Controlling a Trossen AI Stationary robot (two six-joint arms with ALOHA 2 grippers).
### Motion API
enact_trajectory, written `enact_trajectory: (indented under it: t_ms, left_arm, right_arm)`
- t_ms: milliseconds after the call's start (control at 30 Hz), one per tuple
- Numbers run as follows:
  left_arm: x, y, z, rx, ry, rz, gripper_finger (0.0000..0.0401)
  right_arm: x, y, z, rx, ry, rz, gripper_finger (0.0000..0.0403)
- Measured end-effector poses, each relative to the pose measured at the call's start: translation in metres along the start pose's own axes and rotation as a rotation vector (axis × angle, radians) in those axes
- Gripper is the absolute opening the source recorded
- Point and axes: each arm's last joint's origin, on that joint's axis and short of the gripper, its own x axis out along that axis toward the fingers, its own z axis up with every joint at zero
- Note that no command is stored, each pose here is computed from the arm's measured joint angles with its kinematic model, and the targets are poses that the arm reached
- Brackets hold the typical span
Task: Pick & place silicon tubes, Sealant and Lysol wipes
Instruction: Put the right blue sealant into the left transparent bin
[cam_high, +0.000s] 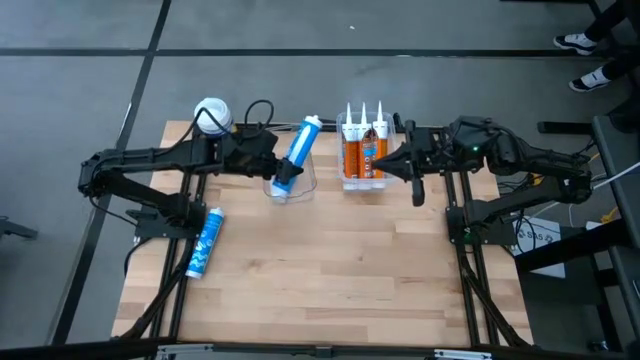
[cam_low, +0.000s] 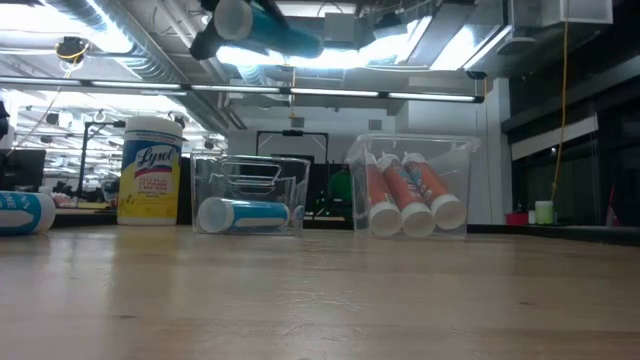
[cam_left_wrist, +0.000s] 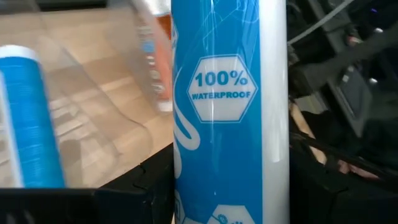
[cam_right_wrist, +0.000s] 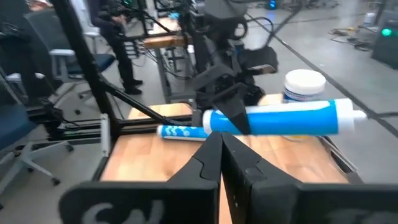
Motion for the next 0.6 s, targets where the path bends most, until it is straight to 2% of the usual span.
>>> enact_trajectory:
  t_ms: [267, 433, 600]
  left_arm:
    - [0.000, 0.011, 0.002, -0.020, 0.002, 0.093, 0.0214]
    - [0.001, 0.017, 0.004, -0.037, -0.006, 0.146, 0.0214]
    - [0.007, 0.023, 0.005, -0.048, 0.009, 0.199, 0.0214]
  right_arm:
    - [-0.002, -0.004, -0.002, -0.007, 0.030, -0.121, 0.0012]
    - [-0.008, -0.005, 0.010, -0.010, 0.091, -0.218, 0.0012]
    - [-0.011, -0.004, 0.024, -0.016, 0.146, -0.236, 0.0012]
